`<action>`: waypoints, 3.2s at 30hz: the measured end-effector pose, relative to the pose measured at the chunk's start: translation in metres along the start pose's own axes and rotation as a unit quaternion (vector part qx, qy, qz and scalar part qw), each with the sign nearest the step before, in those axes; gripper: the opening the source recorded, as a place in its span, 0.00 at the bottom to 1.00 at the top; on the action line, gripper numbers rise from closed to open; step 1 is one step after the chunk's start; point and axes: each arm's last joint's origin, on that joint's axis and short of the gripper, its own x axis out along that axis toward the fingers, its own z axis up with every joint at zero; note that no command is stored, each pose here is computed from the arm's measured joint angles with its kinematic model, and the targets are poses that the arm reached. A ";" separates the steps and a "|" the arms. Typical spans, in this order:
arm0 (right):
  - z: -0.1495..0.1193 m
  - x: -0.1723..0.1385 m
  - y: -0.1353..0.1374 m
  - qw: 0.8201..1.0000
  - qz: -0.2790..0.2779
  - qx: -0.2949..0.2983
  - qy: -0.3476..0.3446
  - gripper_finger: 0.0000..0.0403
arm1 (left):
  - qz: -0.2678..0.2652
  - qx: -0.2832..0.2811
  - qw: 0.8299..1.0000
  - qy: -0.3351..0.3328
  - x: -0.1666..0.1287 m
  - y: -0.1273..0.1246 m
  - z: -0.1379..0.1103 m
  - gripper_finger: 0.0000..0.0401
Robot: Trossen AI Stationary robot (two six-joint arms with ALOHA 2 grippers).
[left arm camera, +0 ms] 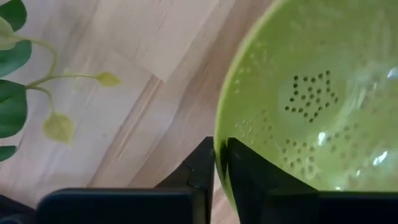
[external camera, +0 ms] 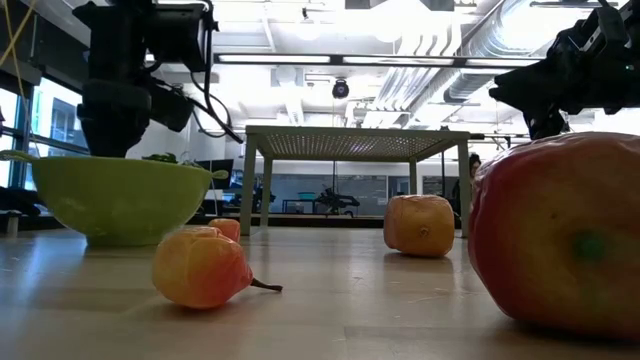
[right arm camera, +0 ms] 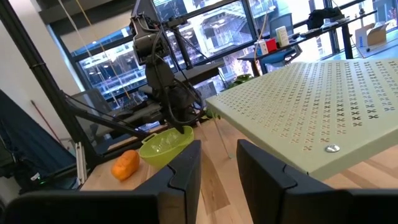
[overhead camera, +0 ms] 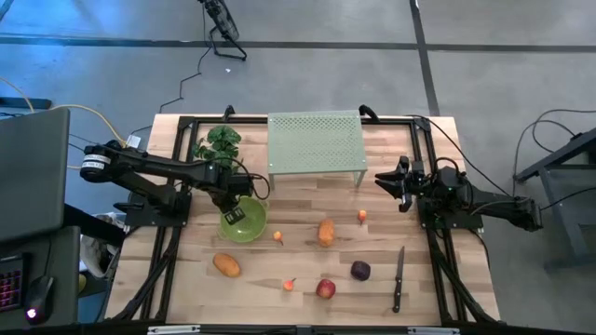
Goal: Pick & Place Fruit
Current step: Put the green strainer bowl on the shelf
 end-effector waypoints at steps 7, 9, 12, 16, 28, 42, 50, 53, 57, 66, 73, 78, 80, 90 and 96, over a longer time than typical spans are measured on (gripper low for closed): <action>0.000 0.000 0.000 1.000 0.000 0.000 0.000 0.24 | -0.008 0.009 1.000 0.003 -0.001 -0.001 0.000 0.03; 0.000 0.000 0.000 1.000 0.000 0.000 0.000 0.24 | -0.008 0.009 1.000 0.003 -0.001 -0.001 0.000 0.03; 0.000 0.000 0.000 1.000 0.000 0.000 0.000 0.24 | -0.010 0.009 1.000 0.005 -0.001 -0.001 0.000 0.01; 0.000 0.000 0.000 1.000 0.000 0.000 0.000 0.24 | -0.012 0.009 1.000 0.006 -0.001 -0.001 0.000 0.01; -0.002 0.000 -0.001 1.000 -0.003 0.000 0.009 0.24 | -0.037 0.013 0.999 0.021 -0.001 -0.002 -0.001 0.00; -0.002 0.000 -0.001 1.000 -0.004 0.010 0.009 0.24 | -0.048 0.030 0.998 -0.002 -0.016 -0.007 0.007 0.00; -0.002 0.000 -0.001 1.000 -0.004 0.012 0.010 0.24 | -0.061 0.038 0.997 -0.020 -0.037 -0.013 0.015 0.00; -0.002 0.000 -0.001 1.000 -0.004 0.012 0.010 0.24 | -0.065 0.039 0.997 -0.027 -0.045 -0.014 0.018 0.00; -0.002 0.000 -0.001 1.000 -0.004 0.012 0.010 0.24 | -0.072 0.050 0.995 -0.039 -0.060 -0.017 0.022 0.00; -0.002 0.000 -0.001 1.000 -0.004 0.012 0.010 0.24 | -0.101 0.054 0.990 -0.088 -0.106 -0.024 0.032 0.00; -0.002 0.000 -0.001 1.000 -0.004 0.012 0.011 0.24 | -0.099 0.066 0.982 -0.148 -0.145 -0.025 0.037 0.00; -0.002 0.000 -0.001 1.000 -0.004 0.012 0.010 0.24 | -0.092 0.071 0.973 -0.200 -0.172 -0.024 0.040 0.00; -0.002 0.000 -0.001 1.000 -0.004 0.012 0.010 0.24 | -0.081 0.066 0.970 -0.220 -0.182 -0.023 0.040 0.00; -0.002 0.000 -0.001 1.000 -0.004 0.014 0.011 0.24 | -0.063 0.011 0.952 -0.300 -0.225 0.008 0.053 0.00; -0.002 0.000 -0.001 1.000 -0.004 0.014 0.011 0.24 | -0.040 -0.042 0.945 -0.323 -0.231 0.036 0.064 0.00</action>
